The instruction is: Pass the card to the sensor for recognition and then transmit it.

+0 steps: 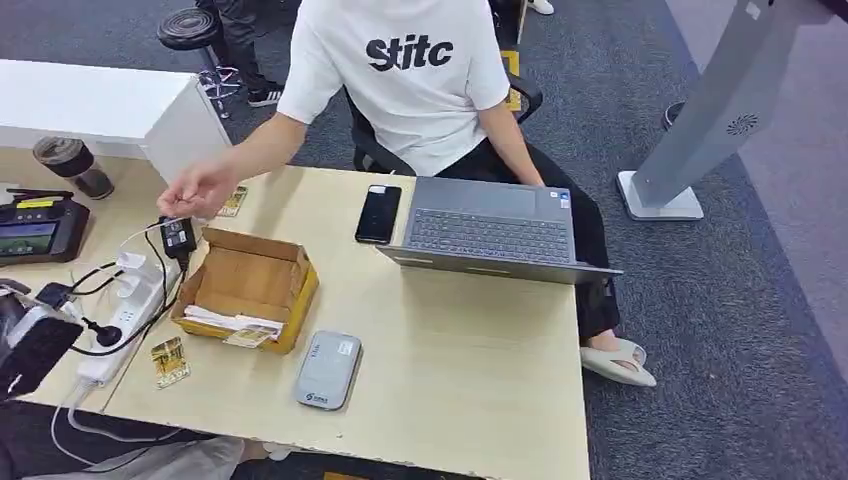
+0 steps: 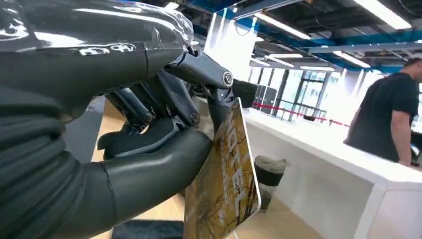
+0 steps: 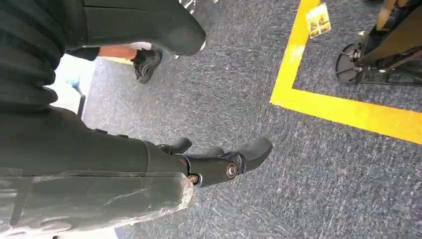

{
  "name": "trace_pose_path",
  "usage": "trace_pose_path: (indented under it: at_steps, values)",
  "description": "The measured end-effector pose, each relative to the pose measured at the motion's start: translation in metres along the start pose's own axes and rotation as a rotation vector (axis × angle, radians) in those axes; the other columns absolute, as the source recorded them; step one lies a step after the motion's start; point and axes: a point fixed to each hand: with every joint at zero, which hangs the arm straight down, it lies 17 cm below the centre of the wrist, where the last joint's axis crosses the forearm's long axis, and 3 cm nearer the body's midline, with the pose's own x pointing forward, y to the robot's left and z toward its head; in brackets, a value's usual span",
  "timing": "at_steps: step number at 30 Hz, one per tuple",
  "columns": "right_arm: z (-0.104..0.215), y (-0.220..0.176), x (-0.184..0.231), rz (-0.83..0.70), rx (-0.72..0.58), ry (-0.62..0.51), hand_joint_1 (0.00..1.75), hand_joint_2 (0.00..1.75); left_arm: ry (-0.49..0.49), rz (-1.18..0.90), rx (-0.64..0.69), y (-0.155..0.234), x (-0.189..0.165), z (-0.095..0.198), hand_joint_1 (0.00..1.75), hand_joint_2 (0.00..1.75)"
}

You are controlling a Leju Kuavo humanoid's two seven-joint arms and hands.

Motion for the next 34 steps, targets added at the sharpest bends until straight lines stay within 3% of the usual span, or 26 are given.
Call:
trace_pose_path:
  at_steps: [7,18,27,28,29,34]
  values:
    - [0.0,-0.001,0.003,0.037,-0.001,-0.003,0.0,1.75,-0.098,-0.072,-0.064,-0.042,0.05,-0.058,1.75,1.75]
    - [0.0,-0.002,0.002,0.053,-0.002,-0.001,0.0,1.75,-0.15,-0.099,-0.099,-0.061,0.071,-0.073,1.75,1.75]
    - [0.0,-0.002,-0.003,0.074,0.0,0.026,0.0,1.75,-0.138,-0.106,-0.065,-0.069,0.097,-0.107,1.75,1.75]
    - [0.0,-0.002,-0.004,0.075,0.0,0.03,0.0,1.75,-0.137,-0.087,-0.07,-0.071,0.1,-0.11,1.52,1.75]
    - [0.0,-0.002,-0.004,0.076,0.0,0.031,0.0,1.75,-0.136,-0.07,-0.072,-0.073,0.104,-0.111,0.0,1.75]
    - [0.0,-0.001,-0.006,0.077,0.001,0.038,0.0,1.75,-0.132,0.008,-0.042,-0.075,0.12,-0.111,0.0,1.75]
